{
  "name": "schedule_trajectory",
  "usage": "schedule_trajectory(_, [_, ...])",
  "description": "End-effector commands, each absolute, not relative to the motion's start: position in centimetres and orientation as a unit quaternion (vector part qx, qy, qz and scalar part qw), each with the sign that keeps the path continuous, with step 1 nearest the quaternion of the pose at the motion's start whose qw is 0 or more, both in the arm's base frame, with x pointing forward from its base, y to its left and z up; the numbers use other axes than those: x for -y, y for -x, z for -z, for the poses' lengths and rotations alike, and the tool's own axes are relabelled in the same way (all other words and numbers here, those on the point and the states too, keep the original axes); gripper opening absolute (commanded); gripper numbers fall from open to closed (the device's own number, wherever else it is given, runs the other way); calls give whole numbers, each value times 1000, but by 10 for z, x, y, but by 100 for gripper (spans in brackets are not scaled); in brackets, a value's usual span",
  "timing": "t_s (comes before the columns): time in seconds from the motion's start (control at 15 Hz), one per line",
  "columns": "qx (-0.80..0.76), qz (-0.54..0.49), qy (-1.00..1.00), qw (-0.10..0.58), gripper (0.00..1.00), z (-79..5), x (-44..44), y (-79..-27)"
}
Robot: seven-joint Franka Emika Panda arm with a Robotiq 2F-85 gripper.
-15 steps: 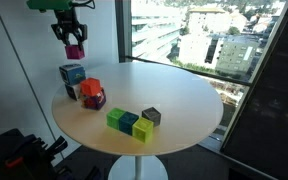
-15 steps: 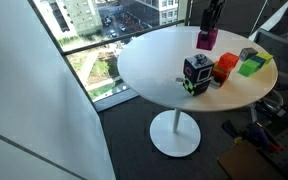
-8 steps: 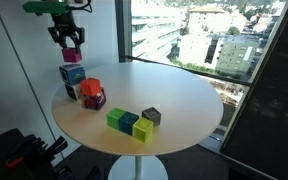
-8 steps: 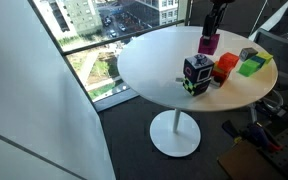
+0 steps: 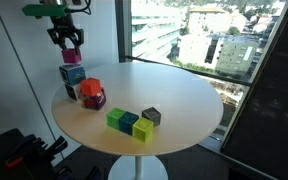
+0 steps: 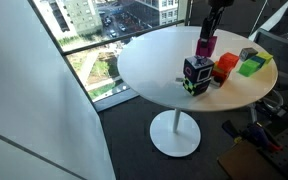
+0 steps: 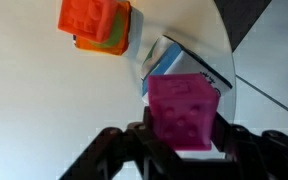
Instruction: Push the pink and grey block off the other blocks and then put the pink block on the light blue plushy cube
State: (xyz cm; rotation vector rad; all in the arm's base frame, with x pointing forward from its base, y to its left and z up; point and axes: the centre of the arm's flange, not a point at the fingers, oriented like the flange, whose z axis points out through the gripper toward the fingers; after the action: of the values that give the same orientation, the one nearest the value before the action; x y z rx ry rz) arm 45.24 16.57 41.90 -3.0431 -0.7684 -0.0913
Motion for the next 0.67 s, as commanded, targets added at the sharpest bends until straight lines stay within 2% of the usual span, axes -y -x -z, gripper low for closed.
schedule_trajectory(0.0, [253,41,967,13,30,-424,-170,-444])
schedule_trajectory(0.6, [256,36,966,12,30,-418,-174,-440])
